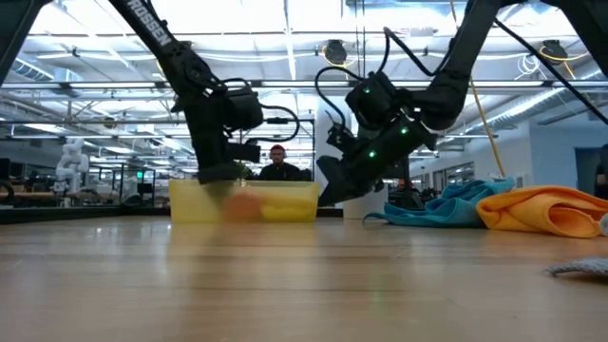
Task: Fold microfiber towels
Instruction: Put the pink microfiber cloth into the yellow bin
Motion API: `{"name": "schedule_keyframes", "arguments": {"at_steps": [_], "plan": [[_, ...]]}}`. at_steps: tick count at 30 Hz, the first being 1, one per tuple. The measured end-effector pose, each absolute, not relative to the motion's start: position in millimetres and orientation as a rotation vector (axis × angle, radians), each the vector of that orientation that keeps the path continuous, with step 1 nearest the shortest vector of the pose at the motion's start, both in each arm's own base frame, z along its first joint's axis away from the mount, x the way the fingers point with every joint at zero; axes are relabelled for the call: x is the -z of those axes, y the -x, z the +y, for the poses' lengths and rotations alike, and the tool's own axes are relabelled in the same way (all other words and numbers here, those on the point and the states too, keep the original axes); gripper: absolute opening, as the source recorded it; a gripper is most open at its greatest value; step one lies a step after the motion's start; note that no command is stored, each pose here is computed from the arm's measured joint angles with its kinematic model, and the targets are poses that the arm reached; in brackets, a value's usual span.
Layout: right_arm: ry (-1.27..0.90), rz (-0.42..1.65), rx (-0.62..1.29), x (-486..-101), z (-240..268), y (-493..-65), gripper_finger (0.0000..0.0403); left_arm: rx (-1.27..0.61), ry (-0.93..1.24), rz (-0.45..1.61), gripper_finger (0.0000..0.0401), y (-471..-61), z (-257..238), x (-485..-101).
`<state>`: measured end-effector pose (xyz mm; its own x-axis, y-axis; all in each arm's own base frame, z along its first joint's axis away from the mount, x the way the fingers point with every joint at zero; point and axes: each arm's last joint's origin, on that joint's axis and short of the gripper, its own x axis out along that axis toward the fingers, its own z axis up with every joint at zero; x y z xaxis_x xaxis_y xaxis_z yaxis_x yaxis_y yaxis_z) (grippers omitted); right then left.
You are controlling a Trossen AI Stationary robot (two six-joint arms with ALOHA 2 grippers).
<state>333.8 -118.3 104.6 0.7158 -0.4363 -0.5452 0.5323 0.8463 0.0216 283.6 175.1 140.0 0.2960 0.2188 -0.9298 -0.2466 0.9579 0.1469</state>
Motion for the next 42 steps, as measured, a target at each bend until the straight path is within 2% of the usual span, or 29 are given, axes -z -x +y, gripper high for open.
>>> {"name": "schedule_keyframes", "arguments": {"at_steps": [6, 16, 19, 30, 37, 42], "plan": [[-0.173, 0.604, 0.561, -102.8, -108.3, -333.5, 0.0, -0.334, -0.033, 1.189, 0.0012, -288.5, 178.9, -148.1], [-0.067, 0.657, 0.69, -123.1, -80.8, -327.8, 0.0, -0.354, 0.002, 1.484, 0.0009, -278.4, 165.3, -160.5], [-0.037, 0.664, 0.709, -133.7, -71.9, -324.9, 0.0, -0.387, 0.029, 1.497, 0.0012, -279.9, 164.4, -166.1], [-0.022, 0.572, 0.633, -136.0, -28.2, -297.3, 0.0, -0.578, 0.059, 1.269, 0.0003, -292.4, 193.6, -184.1], [-0.034, 0.492, 0.595, -146.4, -16.7, -279.6, 0.0, -0.506, 0.163, 1.001, 0.0003, -298.4, 215.9, -191.4], [-0.032, 0.498, 0.587, -144.9, -14.4, -271.6, 0.0, -0.512, 0.225, 0.979, 0.0003, -297.0, 225.4, -176.6]]}}
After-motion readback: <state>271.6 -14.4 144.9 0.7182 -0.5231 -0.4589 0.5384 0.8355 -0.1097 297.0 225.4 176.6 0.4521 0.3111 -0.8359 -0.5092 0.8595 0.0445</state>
